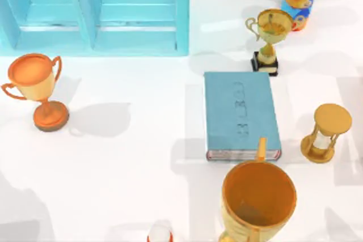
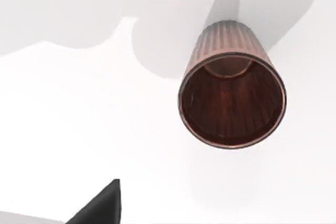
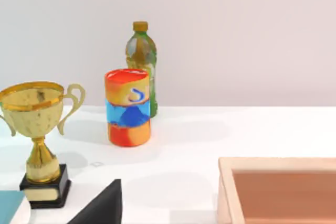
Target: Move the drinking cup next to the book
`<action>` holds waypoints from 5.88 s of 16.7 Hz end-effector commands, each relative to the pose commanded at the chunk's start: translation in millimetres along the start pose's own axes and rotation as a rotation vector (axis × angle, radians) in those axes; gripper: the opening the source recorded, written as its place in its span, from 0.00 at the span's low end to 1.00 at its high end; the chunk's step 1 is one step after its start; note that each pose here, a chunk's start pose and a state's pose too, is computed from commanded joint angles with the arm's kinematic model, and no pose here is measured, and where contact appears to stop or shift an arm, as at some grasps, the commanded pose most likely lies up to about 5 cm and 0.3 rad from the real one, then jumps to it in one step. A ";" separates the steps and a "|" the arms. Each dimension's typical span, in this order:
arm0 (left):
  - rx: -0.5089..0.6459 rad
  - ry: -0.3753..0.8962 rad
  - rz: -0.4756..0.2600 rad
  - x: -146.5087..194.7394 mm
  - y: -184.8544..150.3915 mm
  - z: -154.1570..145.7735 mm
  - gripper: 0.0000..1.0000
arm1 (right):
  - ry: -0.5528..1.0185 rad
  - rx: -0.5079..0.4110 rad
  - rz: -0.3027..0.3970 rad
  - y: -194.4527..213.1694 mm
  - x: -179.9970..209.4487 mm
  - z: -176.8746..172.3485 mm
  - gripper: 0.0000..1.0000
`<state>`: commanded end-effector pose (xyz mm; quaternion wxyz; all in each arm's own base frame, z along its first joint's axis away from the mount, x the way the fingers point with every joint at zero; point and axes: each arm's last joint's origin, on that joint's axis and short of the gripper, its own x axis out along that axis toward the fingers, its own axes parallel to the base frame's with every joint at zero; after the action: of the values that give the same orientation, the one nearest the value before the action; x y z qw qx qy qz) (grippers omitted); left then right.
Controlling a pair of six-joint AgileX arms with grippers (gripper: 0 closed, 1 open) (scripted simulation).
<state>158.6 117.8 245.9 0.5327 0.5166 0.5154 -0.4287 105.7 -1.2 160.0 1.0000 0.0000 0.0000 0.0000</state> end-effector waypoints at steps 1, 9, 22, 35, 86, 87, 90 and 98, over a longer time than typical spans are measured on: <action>0.040 -0.019 -0.034 -0.2 1.9 -5.3 1.00 | 0.000 0.000 0.000 0.0 0.0 0.0 1.00; 0.123 -0.070 -0.105 -0.3 5.8 -17.3 1.00 | 0.000 0.000 0.000 0.0 0.0 0.0 1.00; 0.123 -0.069 -0.103 96.2 -4.0 -11.5 1.00 | 0.000 0.000 0.000 0.0 0.0 0.0 1.00; 0.123 -0.070 -0.105 98.9 -5.0 -10.9 0.40 | 0.000 0.000 0.000 0.0 0.0 0.0 1.00; -0.932 0.080 -0.571 25.6 157.4 246.4 0.00 | 0.000 0.000 0.000 0.0 0.0 0.0 1.00; -0.983 0.110 -0.552 24.1 159.1 263.4 0.00 | 0.000 0.000 0.000 0.0 0.0 0.0 1.00; -1.130 0.159 -0.462 16.8 160.7 309.5 0.00 | 0.000 0.000 0.000 0.0 0.0 0.0 1.00; -1.400 0.041 -0.194 -15.2 157.8 382.4 0.00 | 0.000 0.000 0.000 0.0 0.0 0.0 1.00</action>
<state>353.8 -247.2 253.2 0.6894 0.0125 0.7235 -0.0323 105.7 -1.2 160.0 1.0000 0.0000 0.0000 0.0000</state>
